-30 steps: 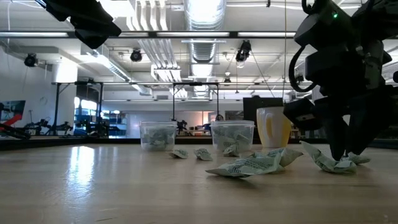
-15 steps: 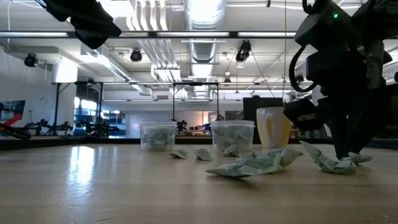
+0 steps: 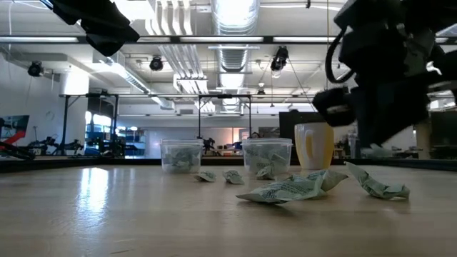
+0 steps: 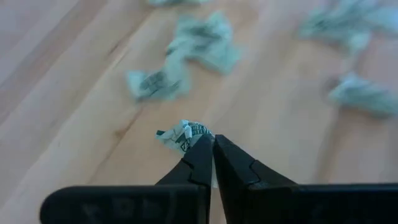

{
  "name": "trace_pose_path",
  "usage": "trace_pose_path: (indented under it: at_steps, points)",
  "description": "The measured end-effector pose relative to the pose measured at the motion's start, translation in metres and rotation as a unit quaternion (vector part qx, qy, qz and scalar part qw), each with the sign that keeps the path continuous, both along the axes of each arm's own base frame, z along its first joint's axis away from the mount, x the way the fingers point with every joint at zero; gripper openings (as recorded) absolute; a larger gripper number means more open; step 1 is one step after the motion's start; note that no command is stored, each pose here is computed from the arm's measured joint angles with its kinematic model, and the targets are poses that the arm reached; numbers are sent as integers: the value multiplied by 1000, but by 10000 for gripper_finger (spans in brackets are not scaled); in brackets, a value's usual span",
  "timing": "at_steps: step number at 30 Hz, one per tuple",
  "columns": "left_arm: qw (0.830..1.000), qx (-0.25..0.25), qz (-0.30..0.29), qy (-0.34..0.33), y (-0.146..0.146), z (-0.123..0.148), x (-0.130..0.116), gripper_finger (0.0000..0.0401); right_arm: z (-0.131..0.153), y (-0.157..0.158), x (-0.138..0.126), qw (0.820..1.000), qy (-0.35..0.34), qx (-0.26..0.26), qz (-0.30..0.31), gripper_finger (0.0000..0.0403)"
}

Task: Pick and place items into bin
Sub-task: Put the white stevia packet into the right transparent bin

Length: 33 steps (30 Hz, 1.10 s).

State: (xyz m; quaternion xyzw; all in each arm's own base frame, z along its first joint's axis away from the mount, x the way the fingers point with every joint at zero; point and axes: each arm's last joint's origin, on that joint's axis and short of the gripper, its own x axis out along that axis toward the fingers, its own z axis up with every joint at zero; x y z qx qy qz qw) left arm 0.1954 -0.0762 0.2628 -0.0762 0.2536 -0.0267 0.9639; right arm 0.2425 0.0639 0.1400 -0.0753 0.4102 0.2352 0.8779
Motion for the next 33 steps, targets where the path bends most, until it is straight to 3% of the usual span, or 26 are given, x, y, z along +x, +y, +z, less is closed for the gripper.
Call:
trace_pose_path:
  at_steps: [5,11,21,33]
  points:
    - [1000,0,0,0,0,0,0,112,19,-5,7,992,-63,-81,-71,8]
    - [1000,3,-1,3,0,-1,0,112,43,-16,18,959,-135,-172,-180,8]
    - [1000,5,-1,9,0,-10,0,112,52,-49,44,942,-134,-176,-254,8]
    - [1000,3,1,5,0,-14,-1,112,32,-84,61,930,-86,-192,-302,8]
